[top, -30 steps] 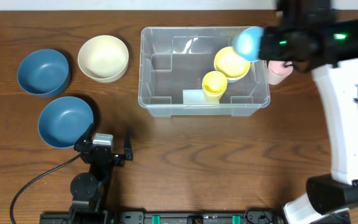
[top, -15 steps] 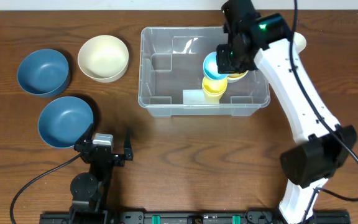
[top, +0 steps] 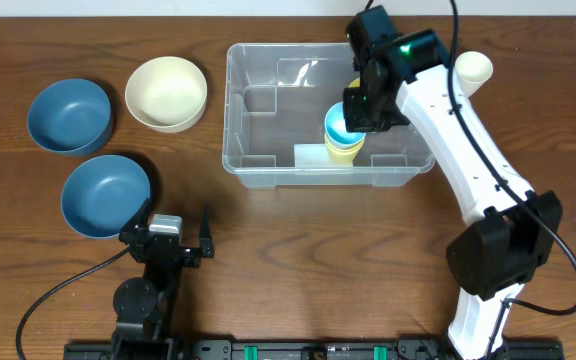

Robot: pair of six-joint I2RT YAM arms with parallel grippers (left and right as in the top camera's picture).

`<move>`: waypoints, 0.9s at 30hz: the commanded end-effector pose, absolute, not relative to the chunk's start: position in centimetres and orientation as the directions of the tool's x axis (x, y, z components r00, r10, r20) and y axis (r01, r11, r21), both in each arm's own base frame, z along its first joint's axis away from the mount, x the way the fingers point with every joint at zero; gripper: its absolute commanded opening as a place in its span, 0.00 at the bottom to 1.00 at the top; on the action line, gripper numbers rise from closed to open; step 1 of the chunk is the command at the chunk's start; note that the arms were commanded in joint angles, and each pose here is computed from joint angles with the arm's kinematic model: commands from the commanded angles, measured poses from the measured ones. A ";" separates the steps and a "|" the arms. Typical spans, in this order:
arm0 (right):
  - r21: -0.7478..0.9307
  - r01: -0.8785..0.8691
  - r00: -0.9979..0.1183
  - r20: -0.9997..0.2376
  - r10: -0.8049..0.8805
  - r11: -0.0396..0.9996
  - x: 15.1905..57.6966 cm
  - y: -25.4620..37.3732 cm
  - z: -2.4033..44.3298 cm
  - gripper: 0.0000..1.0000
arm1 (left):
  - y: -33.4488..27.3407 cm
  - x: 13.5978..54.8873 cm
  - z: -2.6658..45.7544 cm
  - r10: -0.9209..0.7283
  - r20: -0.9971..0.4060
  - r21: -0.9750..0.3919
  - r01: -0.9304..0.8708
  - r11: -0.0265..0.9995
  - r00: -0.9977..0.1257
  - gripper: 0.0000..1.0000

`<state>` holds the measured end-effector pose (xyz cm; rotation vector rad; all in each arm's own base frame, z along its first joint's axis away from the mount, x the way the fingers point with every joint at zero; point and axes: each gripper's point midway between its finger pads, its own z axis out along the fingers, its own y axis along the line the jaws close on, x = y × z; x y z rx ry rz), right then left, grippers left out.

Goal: Pack container
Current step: 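Carry the light-blue cup and stack it into the yellow cups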

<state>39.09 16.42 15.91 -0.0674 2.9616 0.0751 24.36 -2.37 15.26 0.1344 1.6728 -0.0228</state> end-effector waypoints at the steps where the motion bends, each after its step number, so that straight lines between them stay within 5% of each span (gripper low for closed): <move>1: 0.031 -0.036 -0.987 -0.159 -0.031 0.999 38.6 16.4 14.9 0.09 | -2.1 24.3 13.7 0.089 -0.985 0.076 0.090 0.993 -0.148 0.98; 4: 0.032 -0.026 -0.986 -0.164 -0.020 0.999 38.9 16.0 14.8 0.37 | -2.1 24.3 13.7 0.089 -0.985 0.076 0.090 0.993 -0.148 0.98; 6: 0.036 -0.014 -0.985 -0.172 -0.008 0.999 39.3 15.6 15.0 0.42 | -2.1 24.3 13.7 0.089 -0.985 0.076 0.090 0.993 -0.148 0.98; 19: 0.069 0.140 -0.956 -0.250 0.153 0.988 42.4 8.3 19.5 0.42 | -2.1 24.3 13.7 0.089 -0.985 0.076 0.090 0.993 -0.148 0.98; 27: 0.068 0.315 -0.920 -0.225 0.322 0.947 43.2 0.6 18.1 0.41 | -2.1 24.3 13.7 0.089 -0.985 0.076 0.090 0.993 -0.148 0.98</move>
